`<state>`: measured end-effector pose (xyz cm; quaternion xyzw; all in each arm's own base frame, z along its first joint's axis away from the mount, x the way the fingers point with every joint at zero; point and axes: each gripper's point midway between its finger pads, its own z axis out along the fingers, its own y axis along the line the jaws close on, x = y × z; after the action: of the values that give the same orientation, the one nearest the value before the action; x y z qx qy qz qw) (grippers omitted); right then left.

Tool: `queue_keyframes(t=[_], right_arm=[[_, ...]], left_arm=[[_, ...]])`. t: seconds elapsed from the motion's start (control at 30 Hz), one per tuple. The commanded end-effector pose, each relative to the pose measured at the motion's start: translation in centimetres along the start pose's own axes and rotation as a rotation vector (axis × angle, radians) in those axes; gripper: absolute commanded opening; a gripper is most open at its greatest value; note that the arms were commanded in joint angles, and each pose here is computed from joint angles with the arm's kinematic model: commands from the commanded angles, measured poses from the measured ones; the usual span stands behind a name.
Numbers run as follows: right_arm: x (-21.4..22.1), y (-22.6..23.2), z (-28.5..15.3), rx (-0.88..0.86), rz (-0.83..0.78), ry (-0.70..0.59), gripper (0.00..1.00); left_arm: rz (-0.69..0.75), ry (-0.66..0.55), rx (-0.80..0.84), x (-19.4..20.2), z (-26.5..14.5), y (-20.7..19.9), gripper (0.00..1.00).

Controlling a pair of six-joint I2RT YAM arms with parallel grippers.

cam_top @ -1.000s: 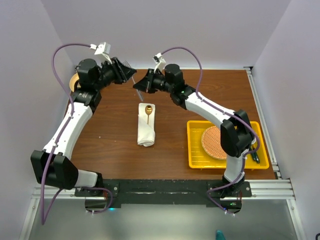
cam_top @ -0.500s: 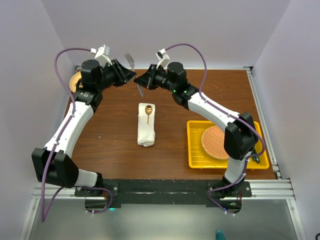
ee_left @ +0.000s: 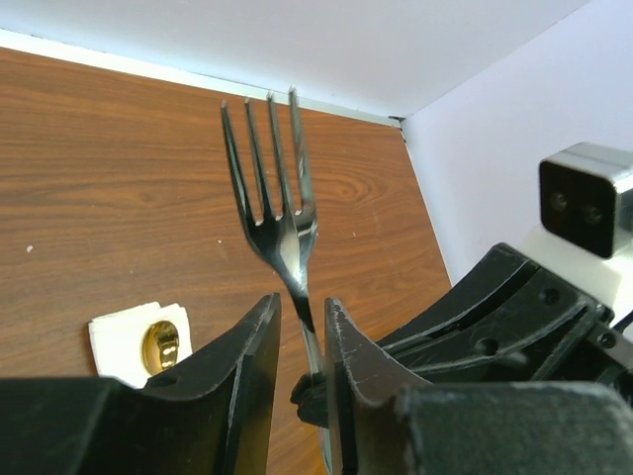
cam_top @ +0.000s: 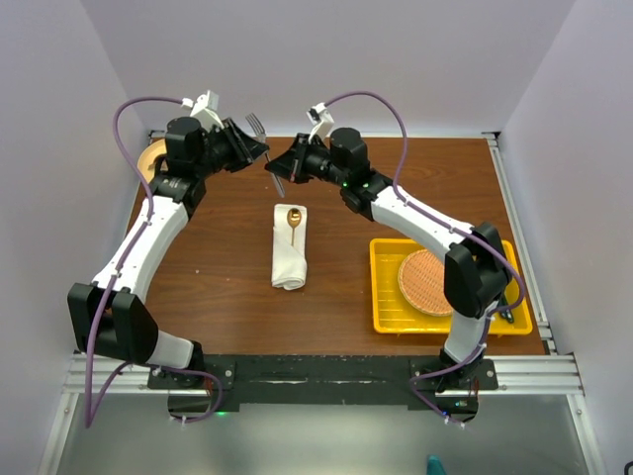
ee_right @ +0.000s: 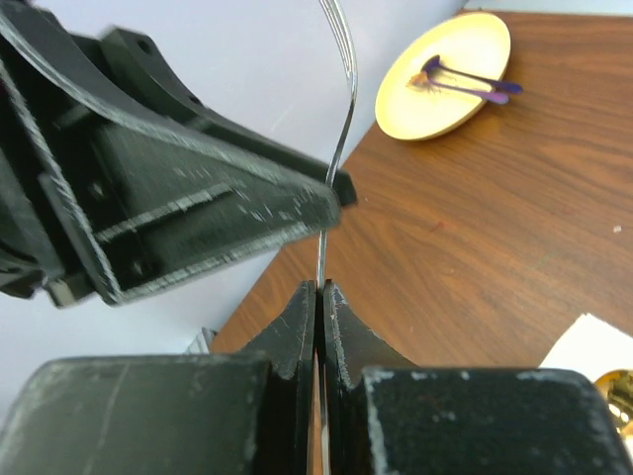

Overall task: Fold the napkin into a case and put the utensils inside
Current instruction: Pass from the right arm to the left

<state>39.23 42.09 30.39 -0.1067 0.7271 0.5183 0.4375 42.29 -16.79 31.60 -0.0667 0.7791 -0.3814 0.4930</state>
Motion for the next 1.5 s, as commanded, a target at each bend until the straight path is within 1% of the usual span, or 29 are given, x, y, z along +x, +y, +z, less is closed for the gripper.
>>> queue_keyframes(t=[0.0, 0.07, 0.13, 0.17, 0.27, 0.37, 0.43, 0.57, 0.63, 0.73, 0.77, 0.83, 0.87, 0.9, 0.93, 0.97, 1.0, 1.07, 1.13, 1.23, 1.27, 1.3, 1.4, 1.43, 1.47], right_arm=[[-1.9, 3.3, -1.7, -0.077, -0.035, -0.047, 0.0], [-1.7, 3.4, -1.8, -0.08, -0.033, -0.046, 0.0], [-1.7, 3.4, -1.8, -0.079, -0.031, -0.047, 0.0], [-1.7, 3.5, -1.9, -0.084, -0.033, -0.049, 0.0], [-1.9, 3.6, -1.9, -0.087, -0.035, -0.054, 0.0], [-2.2, 3.8, -2.0, -0.091, -0.043, -0.064, 0.0], [-2.0, 3.8, -2.0, -0.093, -0.047, -0.06, 0.0], [-2.1, 3.7, -1.9, -0.094, -0.049, -0.059, 0.0], [-2.0, 3.7, -1.8, -0.093, -0.05, -0.058, 0.0], [-1.8, 3.6, -1.8, -0.091, -0.05, -0.053, 0.0], [-1.8, 3.5, -1.8, -0.087, -0.051, -0.051, 0.0], [-1.8, 3.4, -1.9, -0.084, -0.055, -0.051, 0.0], [-1.5, 3.3, -1.8, -0.082, -0.054, -0.043, 0.0], [-1.5, 3.2, -1.8, -0.079, -0.056, -0.04, 0.0], [-1.2, 3.1, -1.8, -0.085, -0.06, -0.026, 0.0], [-0.4, 2.9, -1.8, -0.08, -0.054, 0.007, 0.04], [-0.3, 2.4, -1.8, -0.07, -0.05, 0.02, 0.21], [0.2, 1.6, -2.1, -0.059, -0.043, 0.058, 0.37], [-0.4, -0.1, -2.8, -0.026, -0.051, 0.067, 0.54], [-0.6, -3.4, -4.2, 0.049, -0.061, 0.105, 0.6], [0.0, -4.4, -4.6, 0.074, -0.054, 0.133, 0.6], [-0.1, -6.0, -4.9, 0.104, -0.056, 0.136, 0.6], [1.7, -9.9, -5.4, 0.178, -0.063, 0.203, 0.59], [2.4, -11.1, -5.6, 0.205, -0.067, 0.227, 0.57], [2.6, -12.3, -5.6, 0.226, -0.061, 0.234, 0.54]], left_arm=[[0.018, -0.07, 0.039, -2.7, -0.3, -1.7, 0.28], [0.019, -0.067, 0.045, -2.7, -0.3, -1.8, 0.24], [0.017, -0.061, 0.044, -2.5, -0.2, -1.6, 0.23], [0.014, -0.054, 0.05, -2.3, -0.1, -1.7, 0.2], [0.002, -0.037, 0.053, -1.9, 0.1, -1.5, 0.19], [-0.018, -0.012, 0.053, -1.0, 0.3, -1.2, 0.22], [-0.026, -0.001, 0.05, -0.5, 0.4, -1.0, 0.23], [-0.043, 0.022, 0.052, 0.5, 0.4, -0.8, 0.31], [-0.037, 0.026, 0.056, 0.8, 0.3, -1.0, 0.3], [-0.036, 0.026, 0.054, 0.8, 0.4, -1.0, 0.25], [-0.037, 0.024, 0.051, 0.8, 0.4, -0.9, 0.2], [-0.034, 0.021, 0.048, 0.6, 0.5, -0.9, 0.12], [-0.03, 0.022, 0.051, 0.6, 0.5, -1.0, 0.04], [-0.027, 0.022, 0.051, 0.6, 0.6, -0.9, 0.0], [-0.018, 0.018, 0.049, 0.4, 0.6, -0.9, 0.0], [-0.011, 0.018, 0.049, 0.3, 0.7, -0.9, 0.0], [-0.002, 0.021, 0.042, 0.3, 0.9, -0.7, 0.0], [0.035, 0.016, 0.025, -0.1, 1.2, -0.3, 0.0], [0.066, 0.028, -0.001, 0.0, 1.9, 0.5, 0.0], [0.101, 0.079, -0.047, 1.2, 3.4, 2.2, 0.0], [0.11, 0.092, -0.065, 1.5, 3.8, 2.8, 0.0], [0.112, 0.126, -0.081, 2.6, 4.6, 3.5, 0.0], [0.145, 0.159, -0.114, 3.8, 6.0, 4.6, 0.0], [0.157, 0.151, -0.132, 3.6, 6.4, 4.8, 0.0], [0.149, 0.164, -0.157, 4.3, 7.1, 5.6, 0.0]])
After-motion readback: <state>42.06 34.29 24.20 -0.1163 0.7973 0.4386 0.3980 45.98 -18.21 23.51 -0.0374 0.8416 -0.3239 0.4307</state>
